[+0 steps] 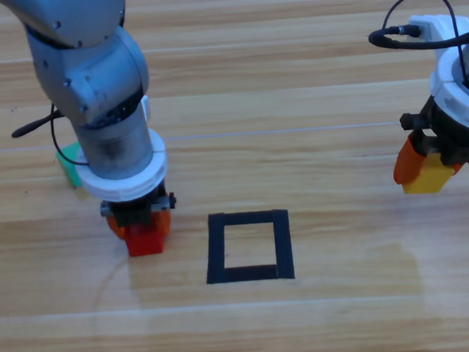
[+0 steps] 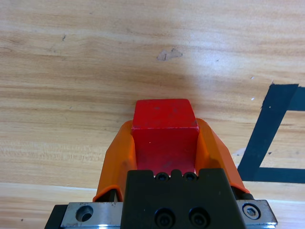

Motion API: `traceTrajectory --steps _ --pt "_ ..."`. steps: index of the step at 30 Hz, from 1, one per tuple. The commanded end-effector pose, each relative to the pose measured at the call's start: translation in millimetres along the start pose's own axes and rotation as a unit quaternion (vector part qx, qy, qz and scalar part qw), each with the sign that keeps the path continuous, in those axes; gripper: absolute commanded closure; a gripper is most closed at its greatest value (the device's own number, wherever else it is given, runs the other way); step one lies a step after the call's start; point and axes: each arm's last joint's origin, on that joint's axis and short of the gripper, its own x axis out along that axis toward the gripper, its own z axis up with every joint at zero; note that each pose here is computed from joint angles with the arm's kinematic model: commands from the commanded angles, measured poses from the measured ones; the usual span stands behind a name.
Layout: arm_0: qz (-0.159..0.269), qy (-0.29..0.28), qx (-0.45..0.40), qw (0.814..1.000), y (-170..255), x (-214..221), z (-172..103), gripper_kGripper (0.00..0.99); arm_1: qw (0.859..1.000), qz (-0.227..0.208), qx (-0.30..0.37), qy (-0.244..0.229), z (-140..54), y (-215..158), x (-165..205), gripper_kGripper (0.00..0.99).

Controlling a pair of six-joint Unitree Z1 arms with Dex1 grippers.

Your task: Stack the blocks in the rectangular block: red at the bottom, yellow in the middle, green on top

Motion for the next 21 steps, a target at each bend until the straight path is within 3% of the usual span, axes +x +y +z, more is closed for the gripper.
traceTrajectory --steps 1,2,9,12,15,21 --pt "0.017 0.011 0.035 0.999 -7 5 -4 0.824 1.000 0.003 0.005 -0.013 -2.5 -3 -6 0.990" --pt "0.016 0.010 0.040 0.999 -8 0 -3 0.864 1.000 0.003 0.007 -0.013 -2.5 -3 -6 0.990" --pt "-0.013 0.000 0.109 0.994 -45 -33 -22 0.873 1.000 -0.003 0.017 -0.016 -2.2 -4 -6 0.990" --pt "-0.018 0.002 0.130 0.991 -59 -33 -33 0.881 1.000 -0.005 0.021 -0.018 -2.2 -4 -6 0.990" --pt "-0.017 0.006 0.136 0.990 -67 -29 -40 0.972 0.999 -0.006 0.027 -0.021 -2.4 -4 -8 0.990" --pt "-0.014 0.007 0.125 0.992 -92 -28 -40 0.970 0.999 -0.004 0.033 -0.024 -2.3 -4 -10 0.990"
